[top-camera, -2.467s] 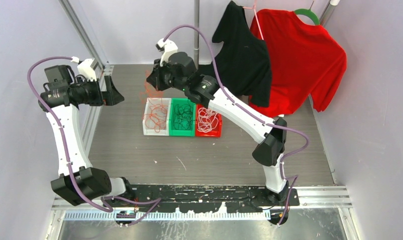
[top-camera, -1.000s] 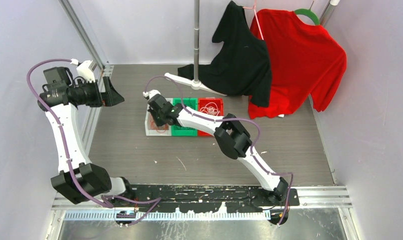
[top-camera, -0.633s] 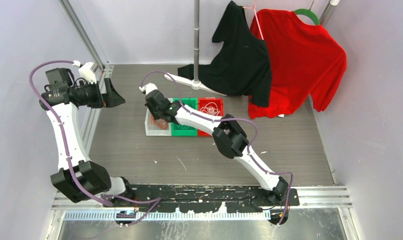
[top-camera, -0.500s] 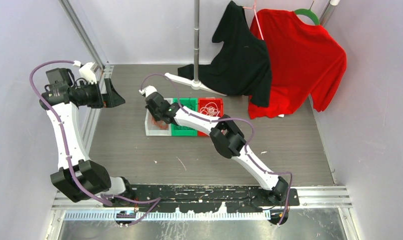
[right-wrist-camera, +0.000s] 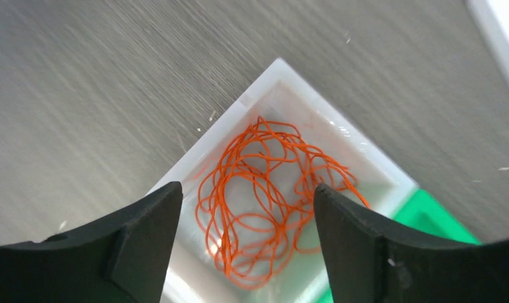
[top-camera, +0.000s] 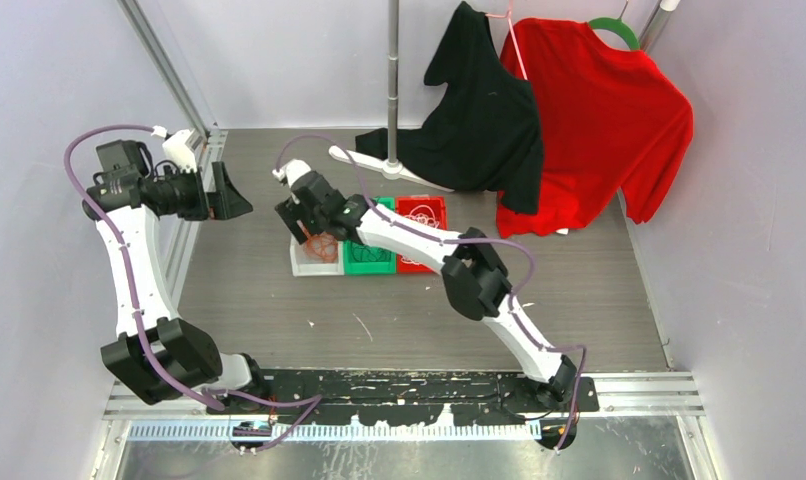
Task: Untangle the cables
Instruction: Place the cable in the bin, then reset both arms
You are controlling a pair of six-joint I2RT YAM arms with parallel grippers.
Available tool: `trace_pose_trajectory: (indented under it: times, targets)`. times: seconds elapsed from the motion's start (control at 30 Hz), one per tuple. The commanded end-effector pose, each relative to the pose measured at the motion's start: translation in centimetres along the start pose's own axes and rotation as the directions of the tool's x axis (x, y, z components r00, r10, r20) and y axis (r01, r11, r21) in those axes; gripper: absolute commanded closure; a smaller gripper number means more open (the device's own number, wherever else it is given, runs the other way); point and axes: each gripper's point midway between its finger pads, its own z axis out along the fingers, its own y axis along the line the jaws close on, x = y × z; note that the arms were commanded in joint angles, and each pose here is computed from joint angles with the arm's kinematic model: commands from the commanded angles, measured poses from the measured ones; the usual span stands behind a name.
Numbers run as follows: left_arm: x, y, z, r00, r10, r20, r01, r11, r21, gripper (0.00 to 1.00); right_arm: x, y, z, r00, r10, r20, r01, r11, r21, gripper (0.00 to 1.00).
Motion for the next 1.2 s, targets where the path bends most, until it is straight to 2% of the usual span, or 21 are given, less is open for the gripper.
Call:
trace_pose_trajectory:
  times: [0.0,0.1,0.23,0.33,0.4,0.47,0.53,0.63,0.67,0.7,0.73,0.8,0.93,1.07,1.17]
  targets:
    - [-0.1,-1.0,-0.8,0.999,0.04,0.035,-0.04,0.999,0.022,0.0,-9.5,-0.4,-9.7,0.98,0.032,0.197,-0.025,0.999,-0.037,0.15]
    - [0.3,-1.0,-0.6,0.999,0.036,0.031,-0.037,0.999,0.025,0.0,-9.2,-1.6,-11.9,0.977,0.027,0.211,-0.027,1.0,-0.003,0.08]
    - [0.9,-0.7,-0.2,0.999,0.036,0.021,-0.037,0.999,0.026,0.01,-7.2,-3.5,-14.7,0.98,0.019,0.198,-0.032,0.998,0.062,0.06]
    - [1.6,-0.3,0.9,0.999,0.028,0.031,-0.03,0.999,0.039,0.0,-5.8,-7.7,-17.9,0.959,0.059,0.277,-0.12,0.97,0.209,0.01]
    - [2.1,-0.1,2.0,0.998,0.014,0.055,-0.018,0.998,0.065,0.0,-3.6,-11.7,-20.4,0.933,0.099,0.345,-0.213,0.926,0.311,0.0]
    - [2.9,0.4,3.8,0.997,-0.005,0.081,-0.002,0.996,0.093,0.0,-0.6,-16.4,-23.1,0.9,0.145,0.412,-0.326,0.85,0.413,0.0]
    - [3.6,1.3,5.2,0.992,0.024,0.127,-0.032,0.998,0.06,0.0,3.3,-21.8,-26.2,0.857,0.187,0.481,-0.446,0.735,0.51,0.0]
    - [4.8,3.6,8.7,0.981,0.094,0.169,-0.09,0.995,-0.035,0.0,10.3,-27.9,-31.8,0.797,0.183,0.576,-0.577,0.514,0.635,0.0]
    - [5.3,3.9,9.7,0.977,0.115,0.179,-0.108,0.993,-0.046,0.0,12.6,-29.6,-33.8,0.785,0.161,0.599,-0.603,0.42,0.678,0.0]
    - [6.0,3.9,10.8,0.975,0.132,0.181,-0.126,0.991,-0.044,0.0,14.6,-30.8,-35.1,0.786,0.14,0.602,-0.607,0.361,0.708,0.0]
    - [7.8,4.4,12.4,0.979,0.12,0.166,-0.116,0.993,-0.034,0.0,16.9,-31.7,-36.0,0.788,0.123,0.603,-0.608,0.306,0.733,0.0]
    - [8.7,4.9,14.1,0.97,0.134,0.204,-0.13,0.991,-0.029,0.0,20.0,-33.0,-37.0,0.783,0.11,0.612,-0.62,0.218,0.754,0.0]
    - [9.0,5.7,16.2,0.936,0.162,0.313,-0.154,0.987,-0.049,0.0,24.0,-34.6,-37.1,0.794,0.135,0.592,-0.607,0.125,0.785,0.0]
    - [8.3,6.4,17.0,0.928,0.144,0.343,-0.119,0.989,-0.093,0.0,25.2,-35.7,-36.0,0.791,0.131,0.598,-0.611,0.11,0.784,0.0]
    - [8.0,5.9,17.3,0.923,0.135,0.361,-0.107,0.99,-0.095,0.0,25.1,-36.4,-35.0,0.824,0.112,0.556,-0.567,0.144,0.811,0.0]
